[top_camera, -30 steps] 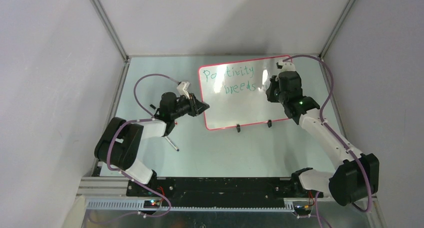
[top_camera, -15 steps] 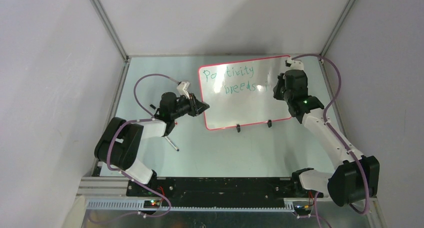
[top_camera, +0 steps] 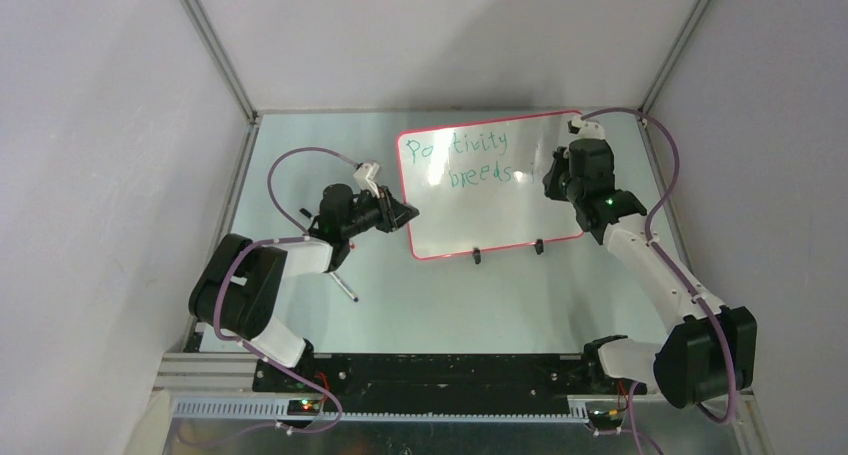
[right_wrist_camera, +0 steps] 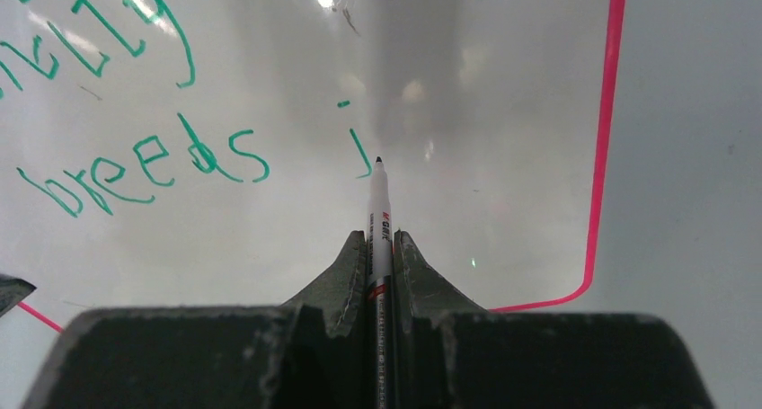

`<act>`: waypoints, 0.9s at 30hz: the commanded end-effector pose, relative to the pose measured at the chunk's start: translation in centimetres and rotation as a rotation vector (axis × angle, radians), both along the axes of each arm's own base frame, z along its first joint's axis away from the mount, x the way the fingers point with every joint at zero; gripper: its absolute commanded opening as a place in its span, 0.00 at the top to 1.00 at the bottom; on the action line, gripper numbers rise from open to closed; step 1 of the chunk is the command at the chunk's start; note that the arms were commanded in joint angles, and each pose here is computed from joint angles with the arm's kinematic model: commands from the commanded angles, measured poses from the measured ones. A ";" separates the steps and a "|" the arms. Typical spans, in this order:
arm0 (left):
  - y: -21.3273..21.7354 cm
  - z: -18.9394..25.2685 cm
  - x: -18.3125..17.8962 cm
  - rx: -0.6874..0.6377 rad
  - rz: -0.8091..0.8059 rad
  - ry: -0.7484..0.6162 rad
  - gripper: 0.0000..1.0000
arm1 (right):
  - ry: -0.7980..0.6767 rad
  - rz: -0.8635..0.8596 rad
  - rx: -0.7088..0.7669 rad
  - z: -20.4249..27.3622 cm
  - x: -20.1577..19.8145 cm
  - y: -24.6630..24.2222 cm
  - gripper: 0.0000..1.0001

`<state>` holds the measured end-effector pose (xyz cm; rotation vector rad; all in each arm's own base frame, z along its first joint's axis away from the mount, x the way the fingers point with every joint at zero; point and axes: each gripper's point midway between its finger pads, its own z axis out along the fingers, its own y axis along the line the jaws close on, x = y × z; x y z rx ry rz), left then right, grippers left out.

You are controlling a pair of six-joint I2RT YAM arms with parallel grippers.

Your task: Write a sentence on the whiteboard

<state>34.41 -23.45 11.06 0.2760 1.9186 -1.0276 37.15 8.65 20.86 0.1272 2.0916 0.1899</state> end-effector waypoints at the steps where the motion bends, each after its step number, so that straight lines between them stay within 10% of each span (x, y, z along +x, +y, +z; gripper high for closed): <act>1: -0.2 1.9 0.8 0.028 0.002 -0.106 0.76 | -0.007 0.028 0.003 1.2 -0.3 0.8 1.00; 27: -0.2 1.9 0.8 0.028 0.001 -0.105 0.76 | 0.006 0.064 -0.009 -0.2 0.2 2.6 1.00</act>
